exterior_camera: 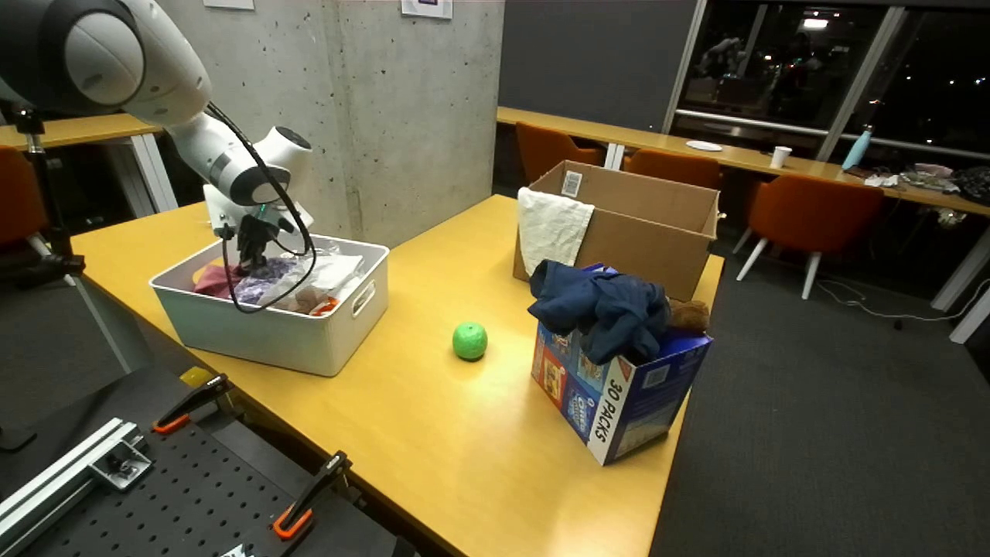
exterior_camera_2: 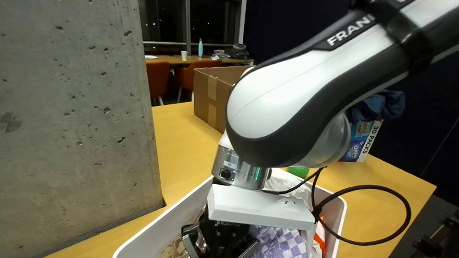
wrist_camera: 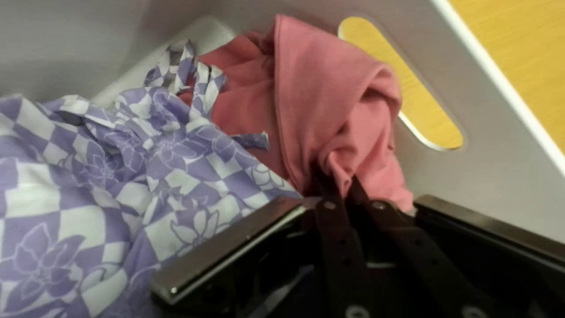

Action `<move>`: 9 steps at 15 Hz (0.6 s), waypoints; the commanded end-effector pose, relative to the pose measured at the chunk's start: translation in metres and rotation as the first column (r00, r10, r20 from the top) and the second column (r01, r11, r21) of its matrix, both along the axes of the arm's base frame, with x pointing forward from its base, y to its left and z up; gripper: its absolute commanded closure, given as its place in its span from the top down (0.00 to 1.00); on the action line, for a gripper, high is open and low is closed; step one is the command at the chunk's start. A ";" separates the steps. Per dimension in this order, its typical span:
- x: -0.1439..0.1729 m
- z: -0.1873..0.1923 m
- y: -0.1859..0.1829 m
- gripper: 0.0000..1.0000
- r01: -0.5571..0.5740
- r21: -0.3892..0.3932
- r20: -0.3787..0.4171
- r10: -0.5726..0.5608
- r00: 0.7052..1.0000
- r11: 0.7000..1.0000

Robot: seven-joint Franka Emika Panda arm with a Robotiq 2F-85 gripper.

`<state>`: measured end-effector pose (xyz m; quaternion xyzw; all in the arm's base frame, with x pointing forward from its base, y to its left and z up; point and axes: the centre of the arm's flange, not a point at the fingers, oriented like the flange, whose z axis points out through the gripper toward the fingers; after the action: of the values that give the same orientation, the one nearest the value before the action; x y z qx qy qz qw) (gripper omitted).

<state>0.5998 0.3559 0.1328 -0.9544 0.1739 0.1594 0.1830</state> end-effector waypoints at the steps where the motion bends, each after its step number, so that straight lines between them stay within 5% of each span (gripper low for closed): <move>1: -0.033 0.054 -0.040 0.02 0.082 -0.039 0.097 -0.078 0.992 0.996; 9: -0.032 0.117 -0.145 0.02 0.229 -0.086 0.298 -0.194 0.935 0.970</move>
<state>0.5881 0.2518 0.2253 -0.9553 0.2421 0.0253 0.1677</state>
